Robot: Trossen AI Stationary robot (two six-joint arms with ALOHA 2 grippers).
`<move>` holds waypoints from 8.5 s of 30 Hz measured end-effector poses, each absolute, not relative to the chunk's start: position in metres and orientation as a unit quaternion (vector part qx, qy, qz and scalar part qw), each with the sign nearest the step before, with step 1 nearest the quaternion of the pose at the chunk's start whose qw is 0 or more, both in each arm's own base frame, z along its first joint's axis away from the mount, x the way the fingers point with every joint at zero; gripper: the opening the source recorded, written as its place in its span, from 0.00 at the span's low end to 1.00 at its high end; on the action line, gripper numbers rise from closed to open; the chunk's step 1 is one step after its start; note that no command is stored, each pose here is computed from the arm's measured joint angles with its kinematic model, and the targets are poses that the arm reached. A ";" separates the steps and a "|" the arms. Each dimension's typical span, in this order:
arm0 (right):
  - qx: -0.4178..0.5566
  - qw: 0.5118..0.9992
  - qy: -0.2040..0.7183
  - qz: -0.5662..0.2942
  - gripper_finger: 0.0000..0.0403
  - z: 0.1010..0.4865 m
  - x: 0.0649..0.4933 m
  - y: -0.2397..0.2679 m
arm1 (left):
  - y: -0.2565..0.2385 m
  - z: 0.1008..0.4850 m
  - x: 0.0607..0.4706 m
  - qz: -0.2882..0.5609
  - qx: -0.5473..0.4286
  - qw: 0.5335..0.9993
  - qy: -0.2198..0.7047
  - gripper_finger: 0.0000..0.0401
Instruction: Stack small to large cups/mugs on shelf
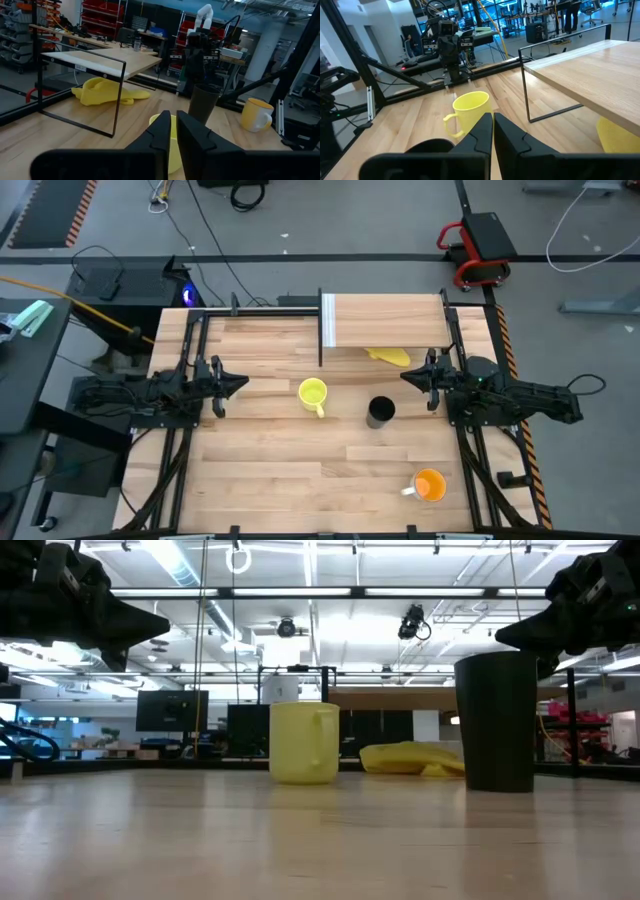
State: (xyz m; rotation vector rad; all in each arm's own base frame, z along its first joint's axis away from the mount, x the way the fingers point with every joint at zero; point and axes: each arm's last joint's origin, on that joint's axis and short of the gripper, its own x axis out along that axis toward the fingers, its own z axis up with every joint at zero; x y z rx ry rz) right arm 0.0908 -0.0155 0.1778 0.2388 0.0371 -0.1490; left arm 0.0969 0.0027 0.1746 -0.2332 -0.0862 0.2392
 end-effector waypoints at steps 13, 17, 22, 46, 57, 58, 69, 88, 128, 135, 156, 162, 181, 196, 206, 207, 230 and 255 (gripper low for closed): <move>0.119 0.990 0.019 -0.074 0.05 0.178 0.091 -0.015 | 0.003 0.175 0.097 0.119 -0.116 0.985 -0.043 0.09; 0.119 0.990 0.019 -0.074 0.05 0.178 0.091 -0.016 | 0.003 0.175 0.097 0.119 -0.116 0.985 -0.043 0.10; 0.119 0.990 0.019 -0.074 0.05 0.178 0.091 -0.015 | 0.003 0.175 0.097 0.119 -0.116 0.985 -0.043 0.09; 0.119 0.990 0.019 -0.074 0.05 0.178 0.091 -0.015 | 0.004 0.203 0.091 0.054 -0.410 0.885 -0.215 0.07; 0.272 0.960 -0.003 -0.073 0.05 0.180 0.091 -0.015 | 0.005 0.218 0.089 0.039 -0.435 0.852 -0.289 0.09; 0.297 0.952 -0.011 -0.071 0.05 0.181 0.091 -0.016 | 0.004 0.220 0.091 0.039 -0.435 0.854 -0.283 0.08; 0.423 0.899 -0.105 -0.028 0.05 0.199 0.090 -0.015 | -0.004 0.283 0.136 0.063 -0.336 0.921 -0.187 0.10; 0.441 0.874 -0.174 0.105 0.05 0.269 0.062 -0.006 | 0.004 0.354 0.206 0.223 -0.285 0.915 0.178 0.07; 0.436 0.879 0.080 0.176 0.05 0.372 0.142 -0.010 | 0.004 0.293 0.279 0.234 -0.290 0.830 0.416 0.15; 0.418 0.880 0.169 0.148 0.05 0.363 0.160 -0.007 | 0.003 0.293 0.279 0.230 -0.297 0.829 0.415 0.18; 0.385 0.874 0.295 -0.036 0.05 0.303 0.226 -0.004 | 0.033 0.261 0.298 0.257 -0.319 0.788 0.459 0.16; 0.367 0.872 0.319 -0.060 0.05 0.290 0.238 0.000 | 0.037 0.246 0.313 0.243 -0.334 0.785 0.462 0.19; 0.339 0.870 0.347 -0.088 0.03 0.281 0.238 0.005 | 0.040 0.218 0.335 0.227 -0.347 0.777 0.473 0.22; 0.335 0.874 0.340 -0.092 0.03 0.285 0.234 0.004 | 0.041 0.219 0.344 0.220 -0.364 0.793 0.436 0.20; 0.309 0.879 0.344 -0.116 0.03 0.279 0.239 0.002 | 0.043 0.215 0.345 0.224 -0.364 0.789 0.441 0.18; 0.307 0.878 0.347 -0.120 0.03 0.277 0.240 0.001 | 0.043 0.215 0.345 0.224 -0.364 0.790 0.440 0.18; 0.251 0.860 0.412 -0.166 0.00 0.213 0.291 -0.013 | 0.043 0.215 0.345 0.228 -0.374 0.786 0.436 0.20; 0.216 0.851 0.453 -0.158 0.00 0.206 0.343 -0.015 | 0.043 0.215 0.345 0.232 -0.373 0.785 0.437 0.21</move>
